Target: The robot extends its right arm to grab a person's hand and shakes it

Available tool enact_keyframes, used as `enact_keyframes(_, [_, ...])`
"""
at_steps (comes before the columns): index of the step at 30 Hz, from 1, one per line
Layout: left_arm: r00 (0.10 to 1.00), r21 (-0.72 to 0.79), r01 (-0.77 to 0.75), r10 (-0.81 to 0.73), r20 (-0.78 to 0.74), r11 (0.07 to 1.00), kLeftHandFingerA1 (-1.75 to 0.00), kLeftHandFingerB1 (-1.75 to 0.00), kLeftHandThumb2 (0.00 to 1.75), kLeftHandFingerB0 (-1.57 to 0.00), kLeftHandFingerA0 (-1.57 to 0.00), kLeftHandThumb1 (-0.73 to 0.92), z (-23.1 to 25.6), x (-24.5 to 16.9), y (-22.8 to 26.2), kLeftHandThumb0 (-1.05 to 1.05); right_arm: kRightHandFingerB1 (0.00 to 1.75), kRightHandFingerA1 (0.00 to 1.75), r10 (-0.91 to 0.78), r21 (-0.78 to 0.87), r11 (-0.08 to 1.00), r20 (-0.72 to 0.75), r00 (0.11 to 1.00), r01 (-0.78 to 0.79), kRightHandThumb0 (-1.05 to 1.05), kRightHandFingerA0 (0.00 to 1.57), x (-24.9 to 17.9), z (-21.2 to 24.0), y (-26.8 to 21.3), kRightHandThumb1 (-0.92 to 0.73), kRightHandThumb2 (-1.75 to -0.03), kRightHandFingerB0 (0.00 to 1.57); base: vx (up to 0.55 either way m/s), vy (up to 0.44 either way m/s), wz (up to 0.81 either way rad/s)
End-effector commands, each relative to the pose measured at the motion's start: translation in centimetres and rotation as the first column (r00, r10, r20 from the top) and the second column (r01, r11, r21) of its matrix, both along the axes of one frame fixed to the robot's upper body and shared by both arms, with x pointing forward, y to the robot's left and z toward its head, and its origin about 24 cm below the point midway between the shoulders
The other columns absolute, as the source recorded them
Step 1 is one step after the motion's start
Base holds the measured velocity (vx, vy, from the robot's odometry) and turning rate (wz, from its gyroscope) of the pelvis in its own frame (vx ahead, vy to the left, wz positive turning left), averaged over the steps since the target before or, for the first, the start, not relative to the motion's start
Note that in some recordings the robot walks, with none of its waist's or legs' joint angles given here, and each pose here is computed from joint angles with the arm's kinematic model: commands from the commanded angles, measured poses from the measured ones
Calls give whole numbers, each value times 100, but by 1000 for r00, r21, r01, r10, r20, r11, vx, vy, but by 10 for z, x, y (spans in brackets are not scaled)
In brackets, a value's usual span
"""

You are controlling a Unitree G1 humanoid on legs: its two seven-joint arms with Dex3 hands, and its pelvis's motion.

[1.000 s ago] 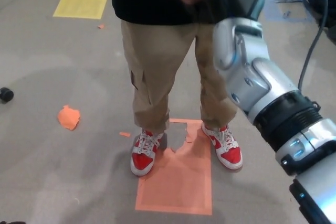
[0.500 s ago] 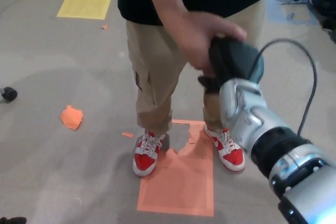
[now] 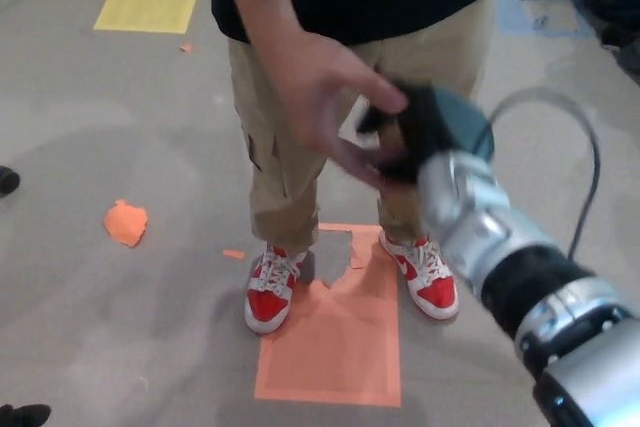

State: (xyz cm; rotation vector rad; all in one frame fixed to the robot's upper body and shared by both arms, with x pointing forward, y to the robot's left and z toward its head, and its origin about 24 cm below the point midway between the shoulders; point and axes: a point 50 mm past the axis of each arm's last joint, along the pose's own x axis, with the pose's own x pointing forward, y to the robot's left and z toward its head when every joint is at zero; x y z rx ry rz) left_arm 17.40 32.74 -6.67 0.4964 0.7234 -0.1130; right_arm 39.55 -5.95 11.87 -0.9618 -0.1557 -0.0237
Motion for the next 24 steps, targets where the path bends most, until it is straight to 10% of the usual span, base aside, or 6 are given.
enact_keyframes(1, [1000, 74, 4, -3, -7, 997, -47, -47, 115, 0, 0, 63, 2, -2, 7, -33, 138, 165, 96, 90, 988, 280, 955, -126, -22, 72, -1, 84, 18, -59, -55, 58, 0, 0, 0])
enact_keyframes(4, [1000, 62, -2, 2, 2, 998, -47, -47, 115, 0, 0, 62, 3, -1, 7, -33, 66, 153, 123, 103, 981, 329, 936, -165, -15, 80, -7, 104, 19, -57, -59, 63, 0, 0, 0])
enact_keyframes(5, [1000, 56, -3, 3, 6, 998, -33, -31, 72, -17, -22, 92, 4, -1, 7, -61, 47, 146, 138, 113, 975, 362, 922, -191, -17, 81, -9, 110, 17, -59, -60, 60, 0, 0, 0])
enact_keyframes(8, [1000, 55, -5, 4, 9, 998, -47, -47, 115, -1, 0, 64, 5, -1, 7, -32, 48, 145, 146, 119, 972, 370, 918, -202, -18, 82, -11, 114, 16, -63, -61, 63, 0, 0, 0])
enact_keyframes(20, [1000, 55, 5, -5, -1, 998, -47, -47, 116, 0, 0, 64, 5, -1, 8, -32, 51, 135, 83, 73, 992, 266, 961, -106, -31, 94, -8, 73, -5, -57, -58, 70, 0, 0, 0])
enact_keyframes(24, [1000, 48, -7, 7, -1, 999, -48, -47, 116, 0, 0, 64, 6, 2, 8, -32, 43, 66, 68, 46, 996, 212, 975, -80, -51, 88, -18, 56, -27, -61, -59, 59, 0, 0, 0])
